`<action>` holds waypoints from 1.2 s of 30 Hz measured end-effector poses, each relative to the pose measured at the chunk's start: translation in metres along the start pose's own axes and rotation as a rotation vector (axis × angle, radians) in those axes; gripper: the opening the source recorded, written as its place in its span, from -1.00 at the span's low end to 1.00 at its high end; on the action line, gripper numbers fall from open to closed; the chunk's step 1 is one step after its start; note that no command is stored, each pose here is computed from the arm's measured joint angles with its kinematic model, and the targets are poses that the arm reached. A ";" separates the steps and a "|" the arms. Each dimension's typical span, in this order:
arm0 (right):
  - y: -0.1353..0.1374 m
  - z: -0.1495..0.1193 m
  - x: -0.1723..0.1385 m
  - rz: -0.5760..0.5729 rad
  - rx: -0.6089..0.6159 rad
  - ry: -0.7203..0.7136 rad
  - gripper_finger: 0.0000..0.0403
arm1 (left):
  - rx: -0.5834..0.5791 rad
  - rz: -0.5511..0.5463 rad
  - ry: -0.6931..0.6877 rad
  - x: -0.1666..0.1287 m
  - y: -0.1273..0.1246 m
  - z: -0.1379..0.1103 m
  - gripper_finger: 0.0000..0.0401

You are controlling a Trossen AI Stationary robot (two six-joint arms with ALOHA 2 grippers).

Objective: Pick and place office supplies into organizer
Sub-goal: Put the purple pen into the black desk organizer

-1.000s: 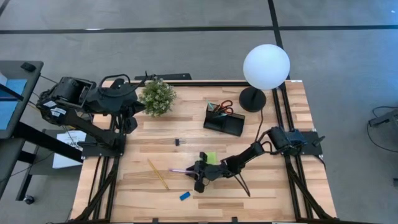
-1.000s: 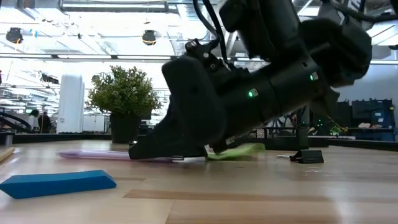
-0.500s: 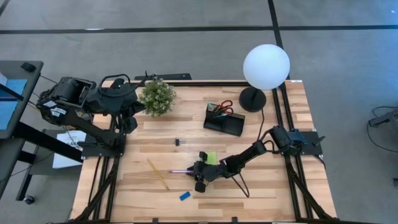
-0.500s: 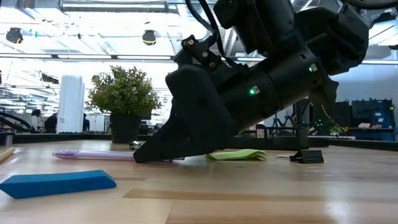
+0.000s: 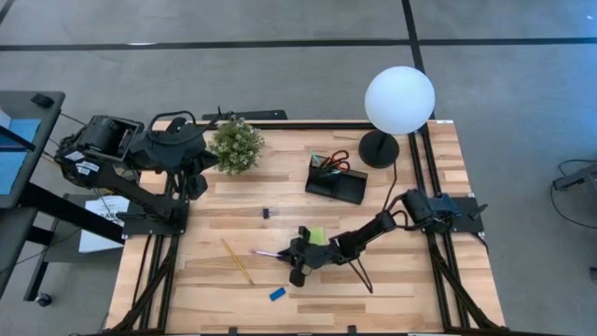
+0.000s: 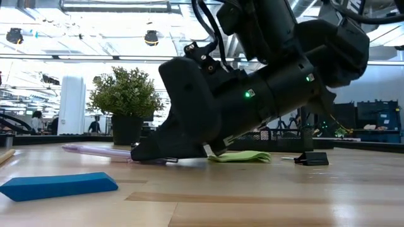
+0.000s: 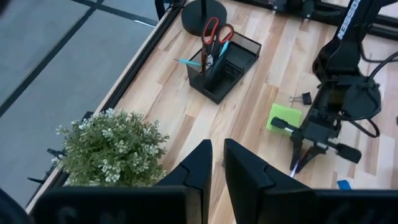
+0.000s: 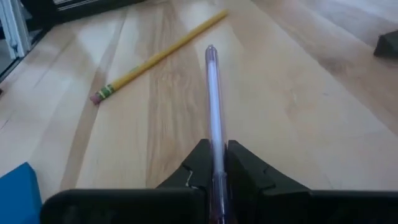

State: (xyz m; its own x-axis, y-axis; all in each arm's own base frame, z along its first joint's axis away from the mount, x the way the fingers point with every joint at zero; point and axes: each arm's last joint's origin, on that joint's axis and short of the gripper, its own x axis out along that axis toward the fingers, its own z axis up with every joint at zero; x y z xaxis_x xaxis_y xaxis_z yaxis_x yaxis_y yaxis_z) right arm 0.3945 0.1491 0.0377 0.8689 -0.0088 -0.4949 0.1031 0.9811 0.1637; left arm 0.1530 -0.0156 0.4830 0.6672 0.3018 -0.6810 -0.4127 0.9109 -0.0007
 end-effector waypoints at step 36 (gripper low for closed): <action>-0.141 0.228 -0.306 -0.467 0.179 0.450 -0.88 | -0.052 0.069 -0.062 0.000 0.001 0.003 -0.82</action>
State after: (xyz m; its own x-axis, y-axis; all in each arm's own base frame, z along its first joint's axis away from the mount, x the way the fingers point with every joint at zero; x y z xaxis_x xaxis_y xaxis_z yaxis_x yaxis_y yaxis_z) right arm 0.2244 -0.0306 0.3611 0.4314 -0.3050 -0.8490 0.5314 0.8464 -0.0341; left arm 0.1546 -0.0136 0.4856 0.6728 0.3813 -0.6340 -0.4891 0.8722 0.0056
